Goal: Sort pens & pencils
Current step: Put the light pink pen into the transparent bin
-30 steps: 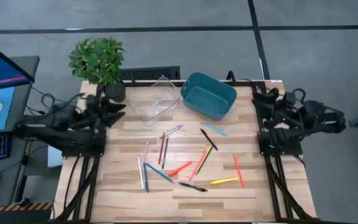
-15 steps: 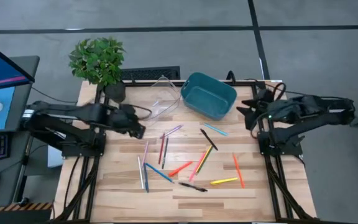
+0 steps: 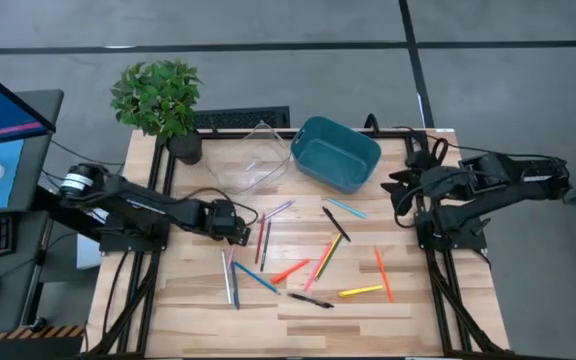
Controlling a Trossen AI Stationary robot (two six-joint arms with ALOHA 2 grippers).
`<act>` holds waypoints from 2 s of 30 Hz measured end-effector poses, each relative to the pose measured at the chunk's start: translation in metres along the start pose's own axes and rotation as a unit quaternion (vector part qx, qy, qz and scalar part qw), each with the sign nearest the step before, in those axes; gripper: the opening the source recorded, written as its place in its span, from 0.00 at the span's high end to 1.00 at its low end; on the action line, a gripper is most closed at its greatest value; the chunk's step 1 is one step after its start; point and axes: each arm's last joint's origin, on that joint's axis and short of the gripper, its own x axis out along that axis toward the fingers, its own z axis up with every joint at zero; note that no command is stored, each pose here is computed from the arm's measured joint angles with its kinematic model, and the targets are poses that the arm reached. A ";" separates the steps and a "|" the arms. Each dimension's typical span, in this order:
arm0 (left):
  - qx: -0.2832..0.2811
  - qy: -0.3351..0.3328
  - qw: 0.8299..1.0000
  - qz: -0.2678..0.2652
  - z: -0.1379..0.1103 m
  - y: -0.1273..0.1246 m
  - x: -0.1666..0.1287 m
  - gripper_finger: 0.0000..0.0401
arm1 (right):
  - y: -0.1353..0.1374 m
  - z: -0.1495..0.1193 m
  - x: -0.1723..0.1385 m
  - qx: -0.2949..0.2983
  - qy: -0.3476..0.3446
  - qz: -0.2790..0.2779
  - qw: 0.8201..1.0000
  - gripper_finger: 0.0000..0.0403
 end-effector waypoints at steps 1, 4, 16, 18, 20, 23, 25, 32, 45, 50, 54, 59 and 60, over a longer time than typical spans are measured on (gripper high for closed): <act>0.006 0.005 1.000 0.007 -0.003 -0.001 0.005 0.42 | 0.000 0.000 0.000 0.000 0.000 0.000 1.000 0.45; 0.018 0.014 0.999 0.035 -0.010 -0.005 0.017 0.42 | 0.000 0.000 0.000 0.000 0.002 0.002 1.000 0.45; 0.066 0.071 0.991 0.092 -0.008 -0.024 0.020 0.85 | -0.002 0.000 -0.003 0.003 0.001 0.010 1.000 0.45; 0.072 0.078 0.990 0.089 -0.007 -0.024 0.020 0.95 | -0.003 0.000 -0.004 0.004 -0.001 0.011 1.000 0.45; 0.070 0.077 0.991 0.089 -0.006 -0.023 0.020 0.96 | -0.003 0.000 -0.004 0.005 -0.001 0.012 1.000 0.45; 0.066 0.077 0.991 0.089 -0.005 -0.023 0.020 0.95 | -0.004 0.000 -0.006 0.002 -0.004 0.014 1.000 0.45; 0.067 0.075 0.991 0.087 -0.005 -0.024 0.020 0.97 | -0.004 0.000 -0.006 -0.002 -0.004 0.014 1.000 0.45; 0.063 0.049 0.996 0.029 0.004 -0.040 -0.001 0.98 | -0.004 0.000 -0.006 -0.008 -0.003 0.014 1.000 0.45; 0.124 -0.135 0.929 -0.322 0.048 -0.089 -0.182 0.97 | -0.004 0.000 -0.005 -0.016 -0.004 0.014 1.000 0.45; 0.137 -0.254 0.856 -0.428 0.060 -0.075 -0.242 0.97 | -0.004 0.000 -0.006 -0.020 -0.004 0.014 1.000 0.45; 0.122 -0.337 0.846 -0.395 0.069 -0.059 -0.258 0.97 | -0.004 0.000 -0.006 -0.021 -0.004 0.013 1.000 0.45; 0.107 -0.382 0.885 -0.246 0.100 -0.043 -0.235 0.97 | -0.004 0.000 -0.006 -0.021 -0.004 0.013 1.000 0.45; 0.106 -0.378 0.893 -0.220 0.108 -0.041 -0.228 0.97 | -0.004 0.000 -0.006 -0.021 -0.004 0.013 1.000 0.45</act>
